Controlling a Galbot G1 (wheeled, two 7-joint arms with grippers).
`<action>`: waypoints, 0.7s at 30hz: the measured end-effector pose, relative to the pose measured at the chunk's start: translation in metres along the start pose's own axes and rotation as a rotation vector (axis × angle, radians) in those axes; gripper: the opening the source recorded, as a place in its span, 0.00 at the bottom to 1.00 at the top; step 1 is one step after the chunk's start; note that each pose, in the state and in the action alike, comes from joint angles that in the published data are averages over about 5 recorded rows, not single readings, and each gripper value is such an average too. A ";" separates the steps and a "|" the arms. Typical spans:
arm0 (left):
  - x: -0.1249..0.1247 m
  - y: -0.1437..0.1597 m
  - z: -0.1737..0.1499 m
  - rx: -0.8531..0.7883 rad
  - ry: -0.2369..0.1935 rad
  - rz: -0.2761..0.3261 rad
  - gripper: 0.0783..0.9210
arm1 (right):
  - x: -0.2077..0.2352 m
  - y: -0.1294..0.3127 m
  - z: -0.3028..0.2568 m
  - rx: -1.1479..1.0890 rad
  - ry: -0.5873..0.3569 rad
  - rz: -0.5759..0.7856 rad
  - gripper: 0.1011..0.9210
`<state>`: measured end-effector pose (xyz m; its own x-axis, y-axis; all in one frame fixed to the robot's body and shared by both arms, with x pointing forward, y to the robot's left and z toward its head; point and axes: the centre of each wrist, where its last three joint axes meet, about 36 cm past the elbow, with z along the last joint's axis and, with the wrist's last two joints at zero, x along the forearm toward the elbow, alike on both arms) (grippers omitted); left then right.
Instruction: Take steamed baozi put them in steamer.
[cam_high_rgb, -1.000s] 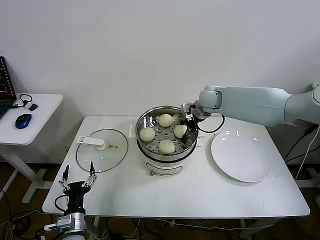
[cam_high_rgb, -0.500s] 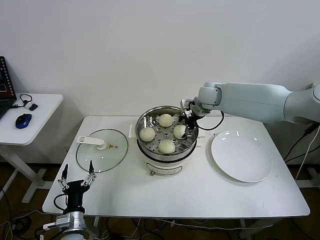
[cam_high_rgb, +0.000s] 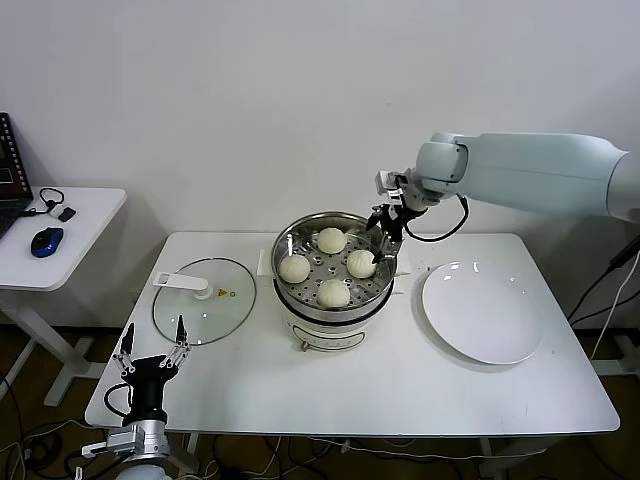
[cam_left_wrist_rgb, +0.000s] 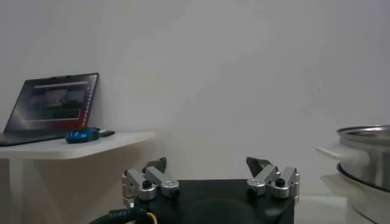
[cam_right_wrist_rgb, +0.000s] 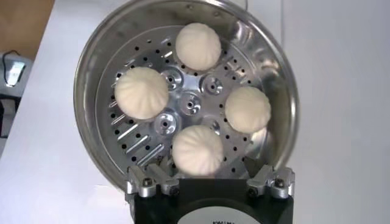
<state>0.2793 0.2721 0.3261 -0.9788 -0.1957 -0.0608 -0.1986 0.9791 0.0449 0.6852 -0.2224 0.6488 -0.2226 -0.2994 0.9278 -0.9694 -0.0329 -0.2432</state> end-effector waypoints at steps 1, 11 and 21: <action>0.000 0.000 0.000 0.000 0.001 0.000 0.88 | 0.004 0.000 0.002 -0.011 0.001 0.008 0.88; 0.002 -0.002 0.003 0.000 0.006 0.002 0.88 | 0.036 0.021 0.039 -0.148 0.016 0.120 0.88; 0.001 -0.004 0.008 -0.001 0.012 0.000 0.88 | 0.035 0.067 0.087 -0.365 -0.002 0.337 0.88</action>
<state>0.2799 0.2686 0.3176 -0.9794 -0.1960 -0.0485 -0.1982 0.9791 0.0458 0.6211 -0.3178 0.6408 -0.5298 -0.2383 0.8140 -0.8168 0.4019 -0.4139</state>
